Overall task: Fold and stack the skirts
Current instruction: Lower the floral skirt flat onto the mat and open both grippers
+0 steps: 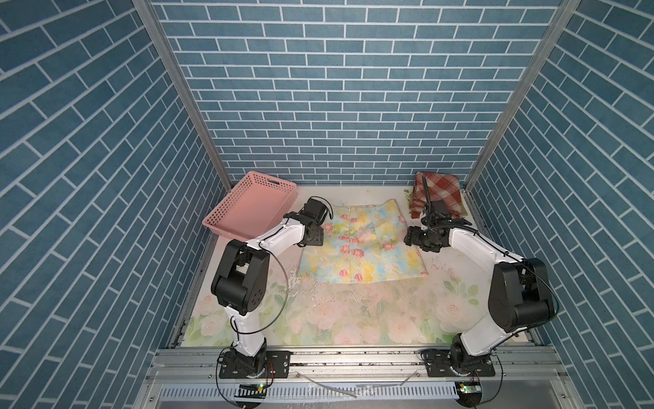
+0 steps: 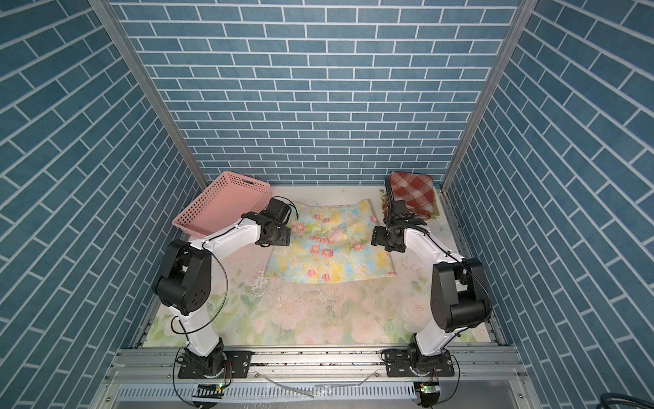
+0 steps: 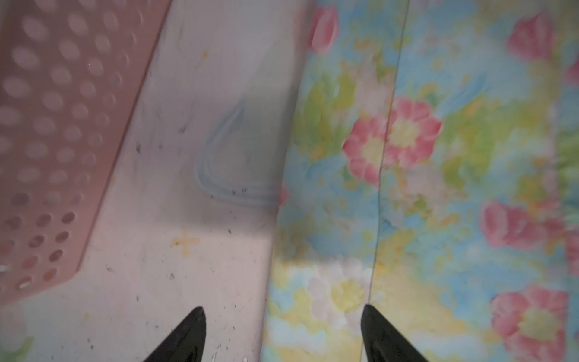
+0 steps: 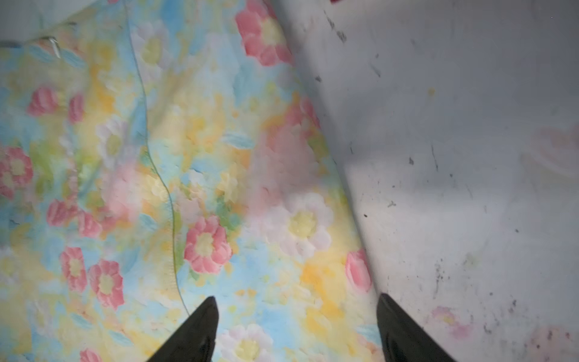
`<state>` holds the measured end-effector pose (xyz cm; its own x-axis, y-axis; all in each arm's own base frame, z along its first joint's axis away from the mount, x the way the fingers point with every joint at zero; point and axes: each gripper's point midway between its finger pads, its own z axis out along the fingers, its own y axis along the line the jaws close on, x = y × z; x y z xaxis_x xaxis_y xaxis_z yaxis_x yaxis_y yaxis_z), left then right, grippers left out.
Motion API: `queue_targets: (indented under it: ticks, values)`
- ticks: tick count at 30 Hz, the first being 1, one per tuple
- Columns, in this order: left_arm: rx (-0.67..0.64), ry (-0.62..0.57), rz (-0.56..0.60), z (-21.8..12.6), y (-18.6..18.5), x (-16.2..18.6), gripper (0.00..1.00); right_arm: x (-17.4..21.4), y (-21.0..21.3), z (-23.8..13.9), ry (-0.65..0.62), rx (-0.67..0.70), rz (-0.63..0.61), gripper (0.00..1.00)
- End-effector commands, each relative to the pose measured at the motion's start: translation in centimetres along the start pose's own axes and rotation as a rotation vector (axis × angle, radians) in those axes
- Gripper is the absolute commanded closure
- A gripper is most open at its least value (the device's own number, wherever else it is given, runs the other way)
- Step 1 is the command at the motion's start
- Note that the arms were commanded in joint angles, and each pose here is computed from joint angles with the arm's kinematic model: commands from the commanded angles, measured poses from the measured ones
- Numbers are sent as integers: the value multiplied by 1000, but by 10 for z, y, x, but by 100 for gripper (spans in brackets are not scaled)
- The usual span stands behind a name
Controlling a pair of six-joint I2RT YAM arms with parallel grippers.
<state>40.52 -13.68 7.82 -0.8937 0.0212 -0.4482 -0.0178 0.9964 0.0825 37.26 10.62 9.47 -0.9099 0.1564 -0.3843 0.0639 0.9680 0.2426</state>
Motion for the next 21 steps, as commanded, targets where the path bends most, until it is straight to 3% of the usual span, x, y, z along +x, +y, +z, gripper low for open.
queue_targets:
  ticks: [1,15,16,19,20,21]
  values:
    - [-9,-3,-25,-4,4,10,21,17,-14,13,42,43,29,23]
    - [-80,67,-68,17,30,41,21,58,-52,51,163,47,161,40]
    - [-80,70,-75,19,31,42,21,59,-51,54,168,36,166,46]
    - [-65,88,-90,25,33,46,21,54,-43,53,150,-15,153,91]
    - [-48,103,-105,29,33,49,21,51,-41,50,137,-20,142,100]
    - [-33,113,-120,32,33,52,22,46,-42,44,120,-10,133,100]
